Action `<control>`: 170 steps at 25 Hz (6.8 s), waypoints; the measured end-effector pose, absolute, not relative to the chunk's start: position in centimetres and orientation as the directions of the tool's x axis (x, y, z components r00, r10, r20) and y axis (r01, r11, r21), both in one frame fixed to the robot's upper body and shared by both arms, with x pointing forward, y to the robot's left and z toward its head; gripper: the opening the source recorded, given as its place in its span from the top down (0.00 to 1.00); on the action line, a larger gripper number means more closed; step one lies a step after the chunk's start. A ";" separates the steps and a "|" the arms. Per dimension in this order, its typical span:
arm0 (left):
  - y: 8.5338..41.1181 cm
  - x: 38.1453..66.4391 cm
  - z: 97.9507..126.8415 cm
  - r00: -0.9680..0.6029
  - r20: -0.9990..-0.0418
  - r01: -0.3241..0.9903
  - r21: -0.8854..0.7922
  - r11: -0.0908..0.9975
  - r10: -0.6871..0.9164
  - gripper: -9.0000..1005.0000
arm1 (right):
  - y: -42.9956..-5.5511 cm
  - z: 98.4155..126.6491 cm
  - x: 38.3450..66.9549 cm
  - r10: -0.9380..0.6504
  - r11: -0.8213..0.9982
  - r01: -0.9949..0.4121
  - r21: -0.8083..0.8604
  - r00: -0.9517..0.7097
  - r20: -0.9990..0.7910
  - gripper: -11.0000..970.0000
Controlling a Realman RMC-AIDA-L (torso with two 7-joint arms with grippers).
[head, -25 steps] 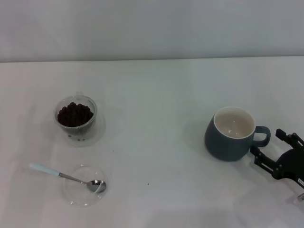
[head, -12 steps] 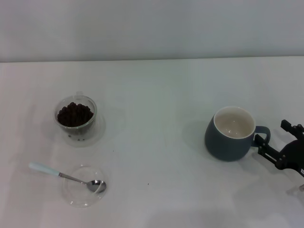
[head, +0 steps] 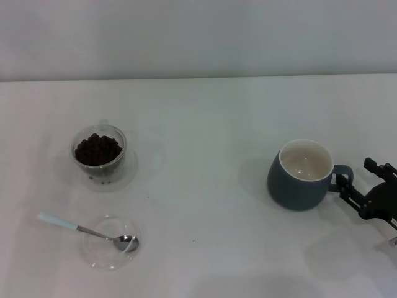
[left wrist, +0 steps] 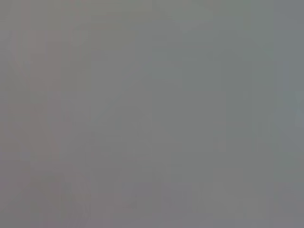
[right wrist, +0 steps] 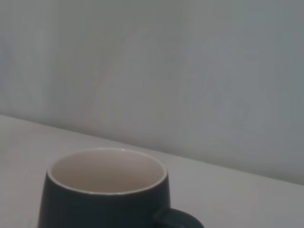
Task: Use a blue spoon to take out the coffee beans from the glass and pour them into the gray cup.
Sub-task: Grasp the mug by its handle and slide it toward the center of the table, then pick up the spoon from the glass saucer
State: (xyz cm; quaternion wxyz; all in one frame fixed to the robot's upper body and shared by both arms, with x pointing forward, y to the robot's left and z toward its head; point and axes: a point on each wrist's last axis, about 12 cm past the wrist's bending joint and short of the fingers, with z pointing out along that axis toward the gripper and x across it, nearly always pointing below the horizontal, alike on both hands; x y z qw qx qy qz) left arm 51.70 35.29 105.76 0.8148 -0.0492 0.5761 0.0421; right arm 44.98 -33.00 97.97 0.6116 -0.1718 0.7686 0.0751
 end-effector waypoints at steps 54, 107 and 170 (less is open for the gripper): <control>35.9 50.2 104.7 0.303 -0.953 -0.148 -0.063 0.987 -0.015 0.13 | -24.3 100.2 49.0 -0.130 0.726 -0.688 -0.012 -0.120 -0.984 0.82; 36.1 49.4 104.3 0.290 -0.957 -0.160 -0.063 0.985 -0.015 0.13 | -24.8 99.6 48.0 -0.185 0.646 -0.764 0.015 -0.176 -0.967 0.54; 28.1 41.8 97.1 -0.396 -0.390 0.017 -0.908 0.418 -0.831 0.13 | -36.3 109.8 54.3 -0.297 0.942 -0.030 -0.335 0.397 -0.868 0.54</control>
